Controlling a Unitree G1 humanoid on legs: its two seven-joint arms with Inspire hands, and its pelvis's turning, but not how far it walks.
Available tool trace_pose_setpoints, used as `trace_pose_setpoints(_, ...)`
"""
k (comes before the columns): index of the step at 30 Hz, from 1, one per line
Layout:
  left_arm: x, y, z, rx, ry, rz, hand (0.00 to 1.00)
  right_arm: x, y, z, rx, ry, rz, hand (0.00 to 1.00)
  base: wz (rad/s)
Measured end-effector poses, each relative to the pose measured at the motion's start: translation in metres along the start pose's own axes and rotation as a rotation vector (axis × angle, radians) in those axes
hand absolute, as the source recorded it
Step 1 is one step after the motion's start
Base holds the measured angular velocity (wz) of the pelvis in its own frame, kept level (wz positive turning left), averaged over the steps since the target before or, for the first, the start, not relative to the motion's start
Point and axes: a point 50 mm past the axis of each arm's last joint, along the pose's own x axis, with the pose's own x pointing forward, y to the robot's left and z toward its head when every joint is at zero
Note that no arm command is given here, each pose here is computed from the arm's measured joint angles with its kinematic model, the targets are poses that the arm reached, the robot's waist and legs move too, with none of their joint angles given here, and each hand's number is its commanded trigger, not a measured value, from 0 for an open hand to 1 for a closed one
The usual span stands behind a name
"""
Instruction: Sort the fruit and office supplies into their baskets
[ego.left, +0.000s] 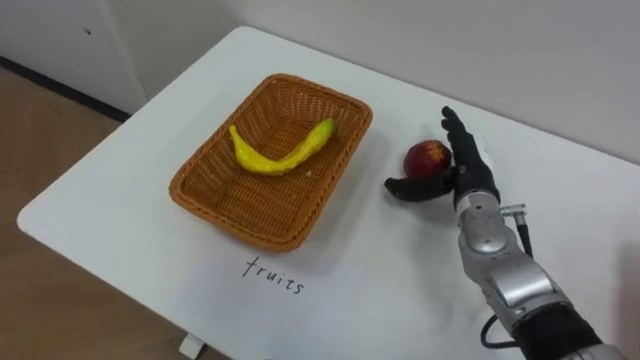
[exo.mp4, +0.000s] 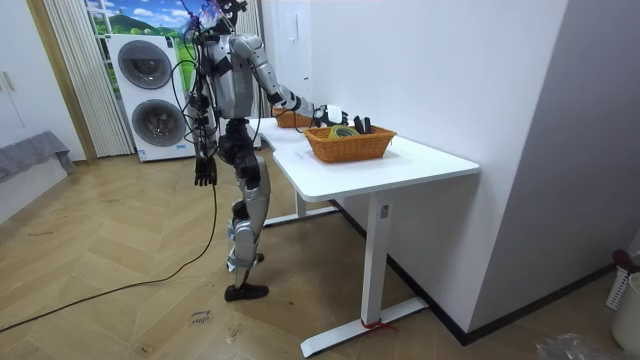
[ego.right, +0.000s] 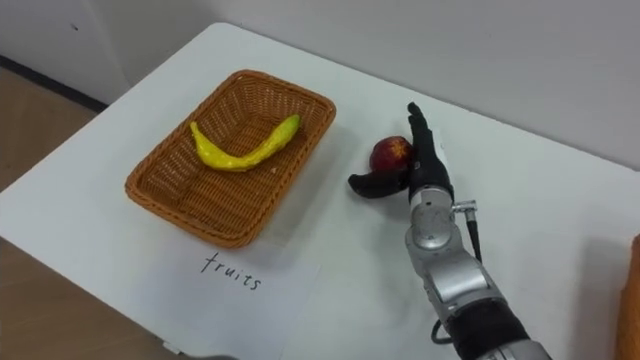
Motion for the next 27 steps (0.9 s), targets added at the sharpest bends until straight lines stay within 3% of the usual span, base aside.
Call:
trace_pose_setpoints(15, 0.0, 0.001, 0.003, -0.006, -0.007, -0.002, 0.0, 0.0, 0.0, -0.008, -0.056, 0.02, 0.065, 0.0, 0.01)
trace_pose_setpoints(24, 0.001, 0.012, 0.011, -0.008, -0.044, 0.028, 0.0, 0.002, -0.002, -0.016, -0.075, 0.055, 0.134, 0.0, 0.0)
trace_pose_setpoints(25, 0.001, 0.013, 0.011, -0.007, -0.044, 0.03, 0.0, 0.002, -0.003, -0.017, -0.08, 0.057, 0.138, 0.33, 0.0)
trace_pose_setpoints(26, 0.002, 0.013, 0.011, -0.006, -0.043, 0.032, 0.0, 0.002, -0.004, -0.018, -0.083, 0.059, 0.141, 1.0, 0.0)
trace_pose_setpoints(27, 0.002, 0.014, 0.011, -0.005, -0.043, 0.033, 0.0, 0.002, -0.005, -0.018, -0.085, 0.06, 0.143, 1.0, 0.0)
